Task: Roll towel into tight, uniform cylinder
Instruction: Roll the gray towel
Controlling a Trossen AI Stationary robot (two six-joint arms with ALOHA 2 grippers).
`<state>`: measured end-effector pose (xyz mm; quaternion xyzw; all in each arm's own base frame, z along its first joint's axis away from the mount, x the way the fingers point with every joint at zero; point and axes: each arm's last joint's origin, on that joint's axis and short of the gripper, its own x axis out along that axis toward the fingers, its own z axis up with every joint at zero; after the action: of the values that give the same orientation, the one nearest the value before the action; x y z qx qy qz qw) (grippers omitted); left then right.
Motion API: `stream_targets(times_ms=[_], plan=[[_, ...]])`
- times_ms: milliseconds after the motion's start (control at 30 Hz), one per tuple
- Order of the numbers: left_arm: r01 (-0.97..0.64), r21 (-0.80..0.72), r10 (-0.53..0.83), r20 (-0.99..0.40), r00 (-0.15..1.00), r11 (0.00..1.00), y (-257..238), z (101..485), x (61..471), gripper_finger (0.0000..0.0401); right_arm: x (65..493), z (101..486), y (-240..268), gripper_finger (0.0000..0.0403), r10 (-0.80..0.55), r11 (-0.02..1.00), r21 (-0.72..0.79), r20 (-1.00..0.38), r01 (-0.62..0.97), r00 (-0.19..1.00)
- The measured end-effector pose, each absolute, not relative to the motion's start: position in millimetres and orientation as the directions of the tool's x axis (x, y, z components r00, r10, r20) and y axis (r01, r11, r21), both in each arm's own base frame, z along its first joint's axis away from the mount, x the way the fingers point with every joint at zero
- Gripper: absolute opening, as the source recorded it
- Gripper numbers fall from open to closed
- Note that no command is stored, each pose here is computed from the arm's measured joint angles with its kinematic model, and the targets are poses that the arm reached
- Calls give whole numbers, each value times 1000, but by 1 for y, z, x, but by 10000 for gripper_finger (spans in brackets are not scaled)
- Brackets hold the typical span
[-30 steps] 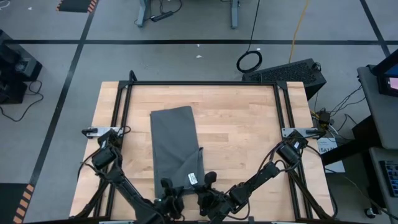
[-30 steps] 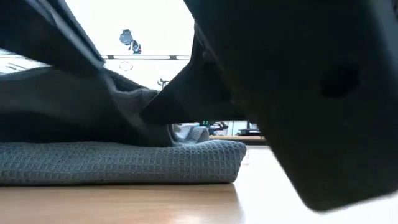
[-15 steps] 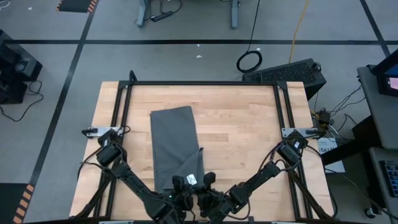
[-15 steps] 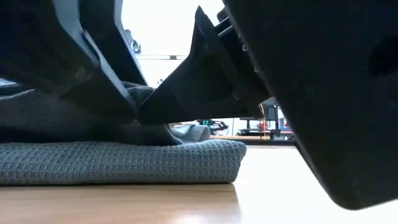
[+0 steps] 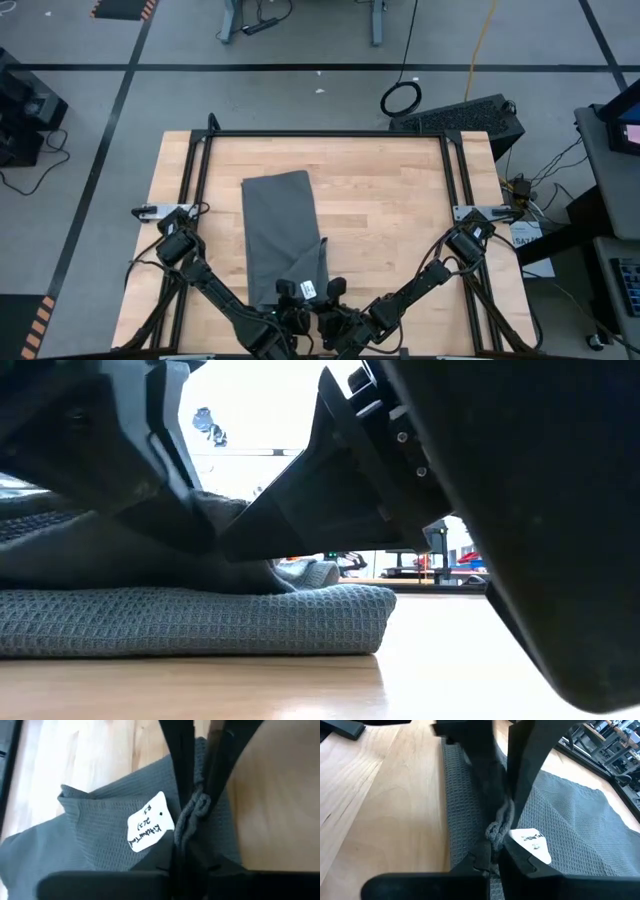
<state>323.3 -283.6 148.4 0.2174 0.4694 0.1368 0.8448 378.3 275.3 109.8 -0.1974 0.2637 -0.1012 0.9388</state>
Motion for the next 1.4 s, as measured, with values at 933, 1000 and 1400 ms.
stream_targets(times_ms=[933,1000,1400], plan=[[-147,623,507,-453,733,768,-315,196,265,2,333,134,198,208,-494,776,-631,-613,-6,616],[-152,620,509,-453,732,770,-314,197,265,2,331,142,191,208,-473,775,-631,-609,-29,637],[-161,621,519,-454,724,767,-313,197,261,2,317,136,141,208,-192,855,-493,-588,-160,786]])
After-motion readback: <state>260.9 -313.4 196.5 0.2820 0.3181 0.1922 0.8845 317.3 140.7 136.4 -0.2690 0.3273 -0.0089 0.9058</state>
